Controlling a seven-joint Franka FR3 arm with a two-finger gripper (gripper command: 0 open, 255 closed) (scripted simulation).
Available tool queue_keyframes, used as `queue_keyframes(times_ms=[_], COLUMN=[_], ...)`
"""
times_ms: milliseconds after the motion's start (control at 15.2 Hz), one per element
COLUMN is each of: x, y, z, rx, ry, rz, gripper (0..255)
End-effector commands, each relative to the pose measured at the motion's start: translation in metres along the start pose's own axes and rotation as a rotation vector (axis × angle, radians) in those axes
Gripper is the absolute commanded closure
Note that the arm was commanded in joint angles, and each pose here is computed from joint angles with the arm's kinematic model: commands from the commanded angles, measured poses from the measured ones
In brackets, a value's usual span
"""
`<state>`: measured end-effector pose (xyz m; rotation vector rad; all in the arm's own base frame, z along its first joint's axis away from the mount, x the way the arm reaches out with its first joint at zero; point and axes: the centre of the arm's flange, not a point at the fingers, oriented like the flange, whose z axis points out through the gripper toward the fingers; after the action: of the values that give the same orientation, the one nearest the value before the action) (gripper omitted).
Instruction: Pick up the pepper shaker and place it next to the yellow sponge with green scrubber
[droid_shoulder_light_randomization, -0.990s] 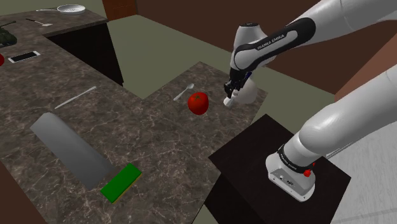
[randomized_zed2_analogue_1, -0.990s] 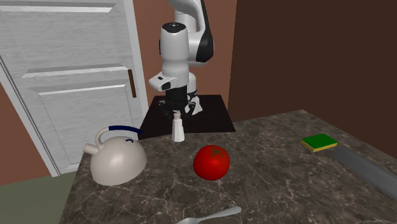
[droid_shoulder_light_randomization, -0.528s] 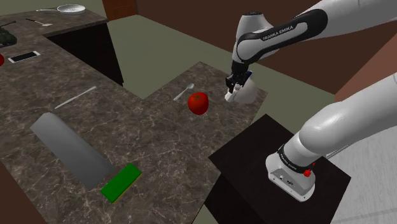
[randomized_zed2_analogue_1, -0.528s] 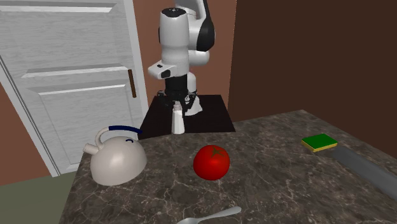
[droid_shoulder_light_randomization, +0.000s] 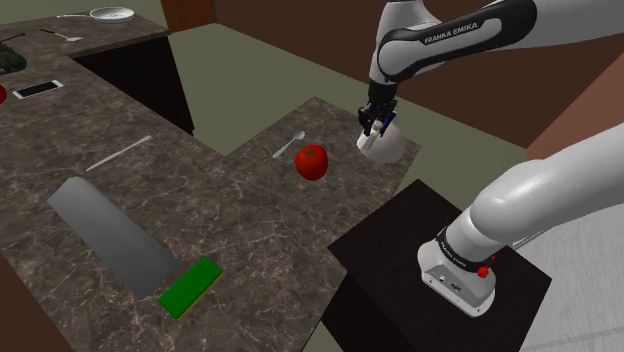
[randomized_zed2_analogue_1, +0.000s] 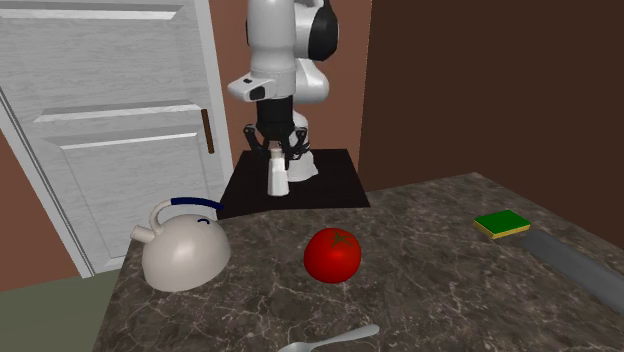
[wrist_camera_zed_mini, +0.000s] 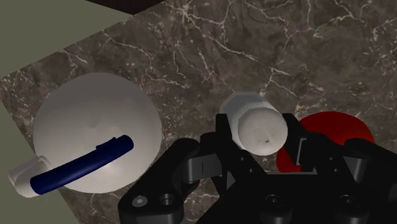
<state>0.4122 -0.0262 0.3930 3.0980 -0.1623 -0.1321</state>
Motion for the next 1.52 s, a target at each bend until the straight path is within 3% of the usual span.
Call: queue_keyframes(times_ms=[0, 198, 1452], x=[-0.002, -0.003, -0.011], y=[0.000, 0.000, -0.250], z=[-0.010, -0.022, -0.032], rx=[0.000, 0.000, 0.000], ry=[0.000, 0.000, 0.000], rz=[0.000, 0.000, 0.000], gripper=[255, 255, 255])
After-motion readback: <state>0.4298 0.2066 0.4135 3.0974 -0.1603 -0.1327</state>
